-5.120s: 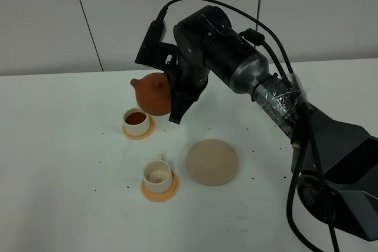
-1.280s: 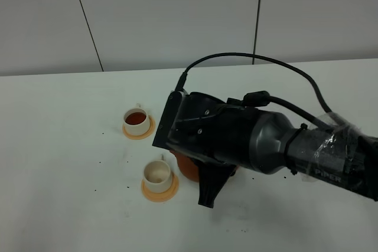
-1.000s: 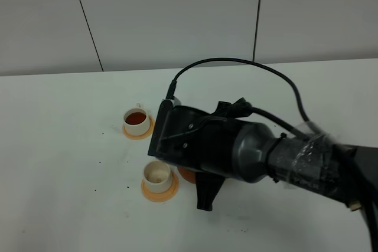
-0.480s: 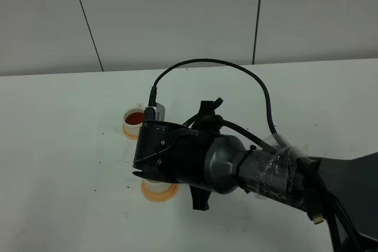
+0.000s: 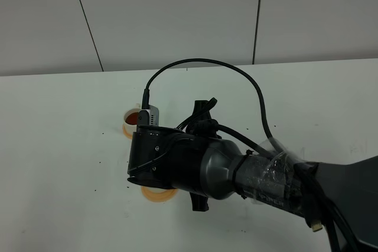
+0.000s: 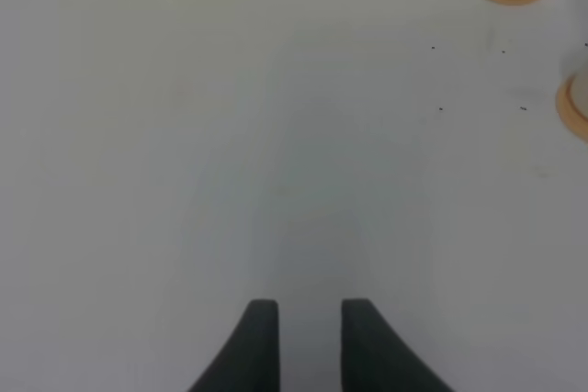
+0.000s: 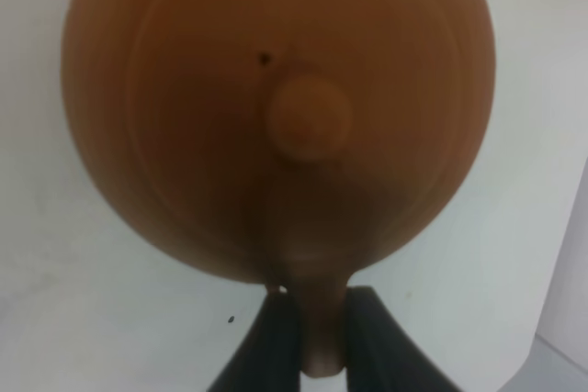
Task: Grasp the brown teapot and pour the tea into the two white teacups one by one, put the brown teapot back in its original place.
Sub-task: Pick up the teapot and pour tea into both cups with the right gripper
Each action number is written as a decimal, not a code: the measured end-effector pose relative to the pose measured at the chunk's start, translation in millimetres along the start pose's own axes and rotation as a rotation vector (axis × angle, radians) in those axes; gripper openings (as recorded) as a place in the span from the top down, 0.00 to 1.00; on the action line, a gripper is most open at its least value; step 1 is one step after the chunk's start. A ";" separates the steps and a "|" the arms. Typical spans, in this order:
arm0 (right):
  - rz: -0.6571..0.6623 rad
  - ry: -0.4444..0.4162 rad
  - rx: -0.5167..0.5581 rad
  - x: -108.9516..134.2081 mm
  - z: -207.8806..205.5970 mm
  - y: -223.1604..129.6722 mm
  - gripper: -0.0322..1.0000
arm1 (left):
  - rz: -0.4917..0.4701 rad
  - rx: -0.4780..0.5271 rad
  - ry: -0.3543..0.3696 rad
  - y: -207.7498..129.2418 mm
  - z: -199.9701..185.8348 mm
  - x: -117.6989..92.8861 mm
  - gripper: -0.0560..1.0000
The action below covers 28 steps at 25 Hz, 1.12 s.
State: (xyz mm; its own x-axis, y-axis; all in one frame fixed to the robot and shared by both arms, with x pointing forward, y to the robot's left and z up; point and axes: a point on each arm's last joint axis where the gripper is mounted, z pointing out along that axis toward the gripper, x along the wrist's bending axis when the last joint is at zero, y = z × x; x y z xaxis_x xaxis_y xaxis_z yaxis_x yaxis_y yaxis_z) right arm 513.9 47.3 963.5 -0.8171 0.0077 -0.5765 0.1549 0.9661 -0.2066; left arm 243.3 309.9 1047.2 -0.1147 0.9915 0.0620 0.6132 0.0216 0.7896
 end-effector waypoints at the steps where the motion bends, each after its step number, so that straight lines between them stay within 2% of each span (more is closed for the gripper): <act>1: -0.003 0.000 0.000 -0.1 0.1 -0.1 0.88 | 0.000 0.000 0.000 0.0 0.0 0.0 0.72; 28: -0.113 -0.063 0.003 0.2 -5.5 3.1 0.88 | 0.000 0.000 0.000 0.0 0.0 0.0 0.72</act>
State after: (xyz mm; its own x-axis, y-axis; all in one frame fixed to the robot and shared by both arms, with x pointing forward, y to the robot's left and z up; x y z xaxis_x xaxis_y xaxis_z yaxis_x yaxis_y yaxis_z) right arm 511.2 51.8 967.2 -0.7929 -0.1173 -0.5979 0.0658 0.9591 -0.2755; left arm 243.3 309.9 1047.2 -0.1147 0.9915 0.0620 0.6132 0.0216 0.7896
